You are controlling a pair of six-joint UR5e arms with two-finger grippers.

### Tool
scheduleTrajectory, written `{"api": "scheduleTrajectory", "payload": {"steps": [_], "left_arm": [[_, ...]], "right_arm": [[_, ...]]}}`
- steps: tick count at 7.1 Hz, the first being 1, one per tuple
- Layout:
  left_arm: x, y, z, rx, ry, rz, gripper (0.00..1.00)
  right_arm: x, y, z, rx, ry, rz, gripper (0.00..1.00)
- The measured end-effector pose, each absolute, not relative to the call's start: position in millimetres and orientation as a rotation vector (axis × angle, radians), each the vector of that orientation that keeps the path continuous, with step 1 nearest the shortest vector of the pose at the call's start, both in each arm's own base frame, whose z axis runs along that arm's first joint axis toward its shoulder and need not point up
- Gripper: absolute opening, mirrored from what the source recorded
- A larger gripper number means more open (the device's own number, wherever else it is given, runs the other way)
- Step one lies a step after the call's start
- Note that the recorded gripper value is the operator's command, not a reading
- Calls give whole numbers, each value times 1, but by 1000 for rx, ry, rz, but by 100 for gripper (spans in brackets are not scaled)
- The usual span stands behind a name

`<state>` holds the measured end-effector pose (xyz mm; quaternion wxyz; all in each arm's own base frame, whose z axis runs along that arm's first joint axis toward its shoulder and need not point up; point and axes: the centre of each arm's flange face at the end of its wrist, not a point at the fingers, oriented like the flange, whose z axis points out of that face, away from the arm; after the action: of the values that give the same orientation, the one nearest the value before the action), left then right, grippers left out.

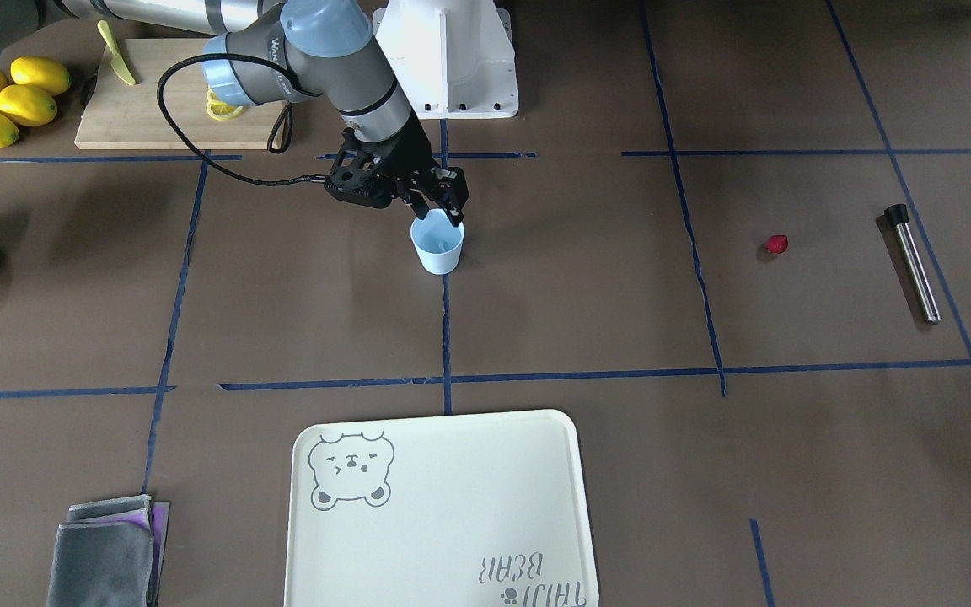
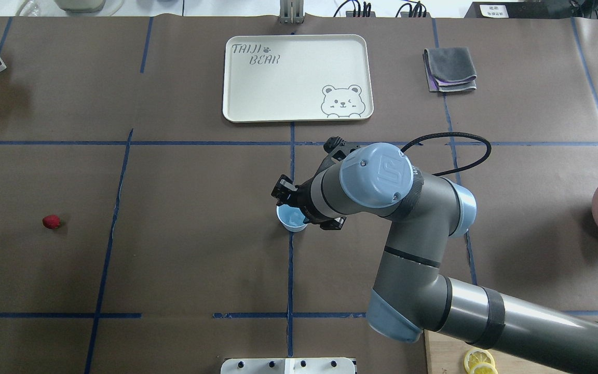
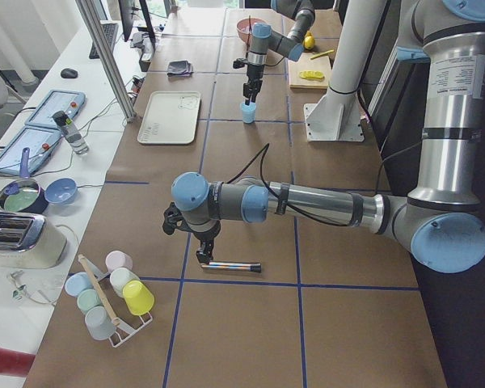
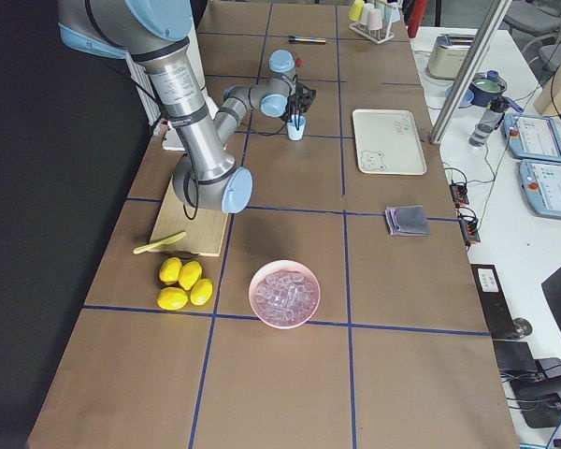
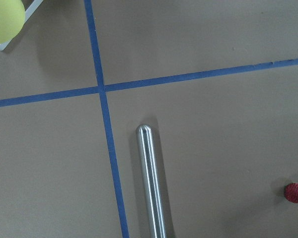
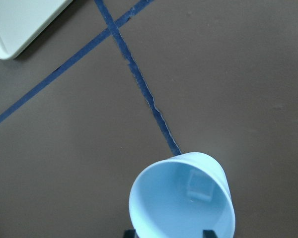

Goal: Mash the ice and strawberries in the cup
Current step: 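Move the pink bowl over the blue cup and tip ice in, then carry the pink bowl back away from the cup with the right gripper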

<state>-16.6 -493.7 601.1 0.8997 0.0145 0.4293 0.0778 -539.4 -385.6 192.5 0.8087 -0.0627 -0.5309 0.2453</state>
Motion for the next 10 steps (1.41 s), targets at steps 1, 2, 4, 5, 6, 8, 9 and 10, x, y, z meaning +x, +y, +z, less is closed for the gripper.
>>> {"api": "scheduleTrajectory", "payload": {"steps": [1, 2, 4, 5, 6, 8, 9, 10], "left_arm": [[-17, -494, 602, 28, 889, 160, 100], [-16, -494, 603, 25, 889, 160, 100], [-14, -493, 606, 19, 889, 161, 100], [-13, -493, 606, 17, 889, 162, 100], [-13, -493, 607, 16, 889, 163, 100], [-13, -493, 607, 15, 889, 161, 100], [-13, -493, 607, 14, 889, 160, 100], [-13, -493, 607, 14, 889, 161, 100]], "right_arm": [[-517, -402, 208, -135, -1122, 545, 76], [-478, -421, 240, -134, -1095, 551, 76], [-368, -432, 325, -70, -1023, 471, 98], [-303, -433, 372, -39, -975, 412, 98], [-243, -433, 416, -10, -927, 354, 99], [-139, -429, 497, 42, -849, 227, 99], [-98, -424, 535, 65, -822, 159, 99], [-68, -420, 572, 85, -791, 83, 99]]}}
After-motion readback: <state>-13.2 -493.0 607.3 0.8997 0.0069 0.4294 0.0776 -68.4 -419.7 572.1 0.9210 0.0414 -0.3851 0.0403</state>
